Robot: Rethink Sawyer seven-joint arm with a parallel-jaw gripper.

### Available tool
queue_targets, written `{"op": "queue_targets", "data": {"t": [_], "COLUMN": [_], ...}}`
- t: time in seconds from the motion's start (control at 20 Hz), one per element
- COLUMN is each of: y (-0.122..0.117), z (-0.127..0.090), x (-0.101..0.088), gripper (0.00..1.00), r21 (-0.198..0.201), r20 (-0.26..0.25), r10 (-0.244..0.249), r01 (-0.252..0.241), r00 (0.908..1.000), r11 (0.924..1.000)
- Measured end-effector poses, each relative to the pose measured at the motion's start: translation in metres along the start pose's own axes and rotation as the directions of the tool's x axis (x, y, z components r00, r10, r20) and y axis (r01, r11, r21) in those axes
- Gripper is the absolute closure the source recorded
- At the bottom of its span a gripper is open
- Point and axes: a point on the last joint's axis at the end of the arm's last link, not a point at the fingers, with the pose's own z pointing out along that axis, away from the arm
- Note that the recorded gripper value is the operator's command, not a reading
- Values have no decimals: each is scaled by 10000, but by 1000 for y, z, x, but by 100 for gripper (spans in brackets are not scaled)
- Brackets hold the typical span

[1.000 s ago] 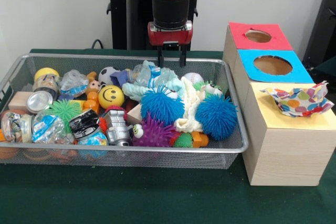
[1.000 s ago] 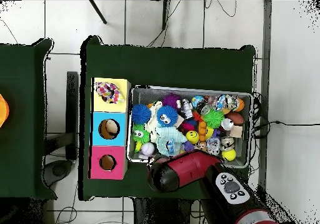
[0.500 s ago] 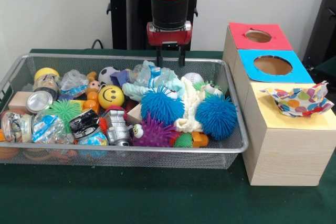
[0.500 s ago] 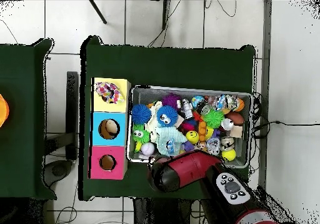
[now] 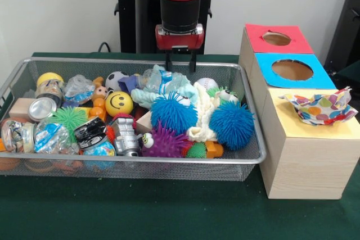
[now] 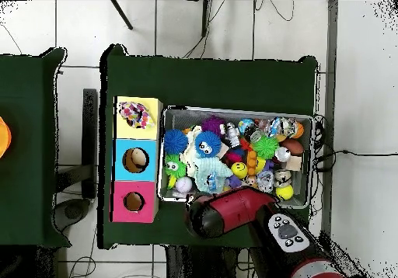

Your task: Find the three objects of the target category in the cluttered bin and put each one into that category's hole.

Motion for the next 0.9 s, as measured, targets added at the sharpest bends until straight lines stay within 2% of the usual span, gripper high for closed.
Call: {"op": "queue_targets", "data": {"t": [0.1, 0.5, 0.7, 0.9], "y": [0, 6, 3, 6], "z": [5, 53, 57, 56], "x": [0, -8, -16, -16], "gripper": [0, 0, 0, 0], "r21": [27, 86, 218, 420], "r20": [24, 479, 779, 816], "r10": [-2, -179, -227, -433], "r01": [2, 175, 211, 400], "r00": [10000, 9987, 9967, 9957], "r11": [10000, 9998, 9995, 9983]}}
